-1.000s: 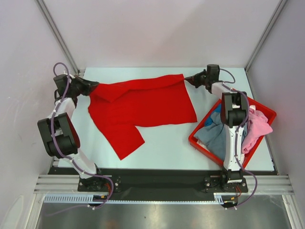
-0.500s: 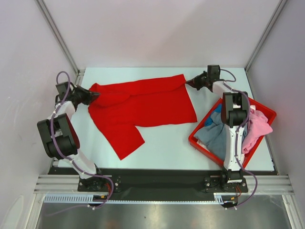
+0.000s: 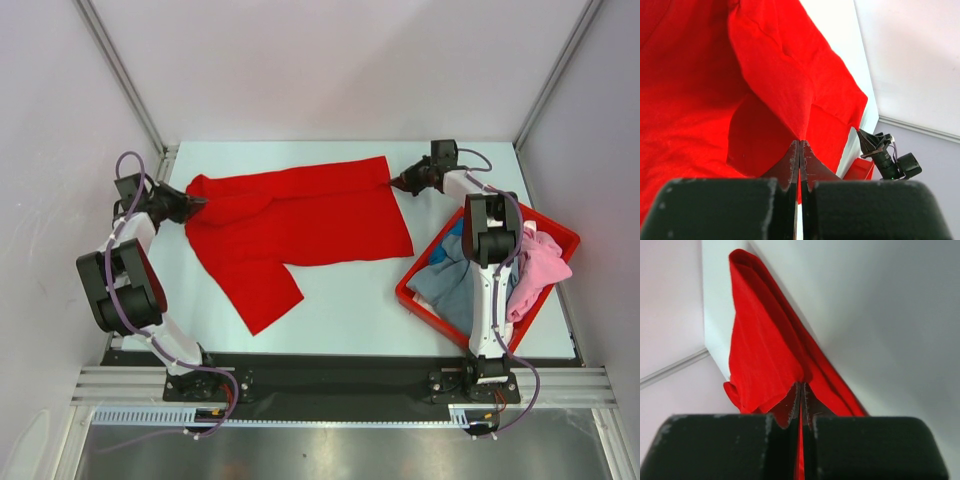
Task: Fold and stack the t-shirts
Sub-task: Fold the tshirt
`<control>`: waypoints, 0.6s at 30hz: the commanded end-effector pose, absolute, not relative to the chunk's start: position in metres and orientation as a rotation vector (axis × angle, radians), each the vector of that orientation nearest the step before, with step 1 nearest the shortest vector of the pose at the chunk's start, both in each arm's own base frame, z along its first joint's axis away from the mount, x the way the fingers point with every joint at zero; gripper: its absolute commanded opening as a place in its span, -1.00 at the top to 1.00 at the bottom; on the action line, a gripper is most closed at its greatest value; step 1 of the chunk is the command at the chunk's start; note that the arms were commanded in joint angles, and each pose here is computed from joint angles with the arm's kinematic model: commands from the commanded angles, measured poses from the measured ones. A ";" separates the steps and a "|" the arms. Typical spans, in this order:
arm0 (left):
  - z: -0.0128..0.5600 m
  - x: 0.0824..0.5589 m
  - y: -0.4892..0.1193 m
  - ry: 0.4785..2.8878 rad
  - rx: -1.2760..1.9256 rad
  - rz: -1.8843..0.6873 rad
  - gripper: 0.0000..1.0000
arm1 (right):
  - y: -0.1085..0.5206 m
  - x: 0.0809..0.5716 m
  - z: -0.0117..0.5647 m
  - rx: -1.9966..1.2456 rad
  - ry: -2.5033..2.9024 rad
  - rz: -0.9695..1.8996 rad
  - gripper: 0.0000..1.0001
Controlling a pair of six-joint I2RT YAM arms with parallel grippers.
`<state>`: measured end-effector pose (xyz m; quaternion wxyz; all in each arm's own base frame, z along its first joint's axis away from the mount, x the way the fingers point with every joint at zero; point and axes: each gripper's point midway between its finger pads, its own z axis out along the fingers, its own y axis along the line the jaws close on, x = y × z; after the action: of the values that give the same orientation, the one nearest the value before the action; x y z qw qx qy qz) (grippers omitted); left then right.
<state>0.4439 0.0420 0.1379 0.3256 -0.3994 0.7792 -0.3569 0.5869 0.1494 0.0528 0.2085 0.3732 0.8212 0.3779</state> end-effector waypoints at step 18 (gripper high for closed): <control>0.086 0.413 0.046 2.186 -1.073 -0.820 0.99 | 0.192 0.561 0.121 0.330 2.402 0.614 -0.02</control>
<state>0.4148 0.0393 0.0898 0.2744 -0.4094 0.8101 -0.3175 0.5743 0.1437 0.0643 0.2604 0.2418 0.9030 0.2414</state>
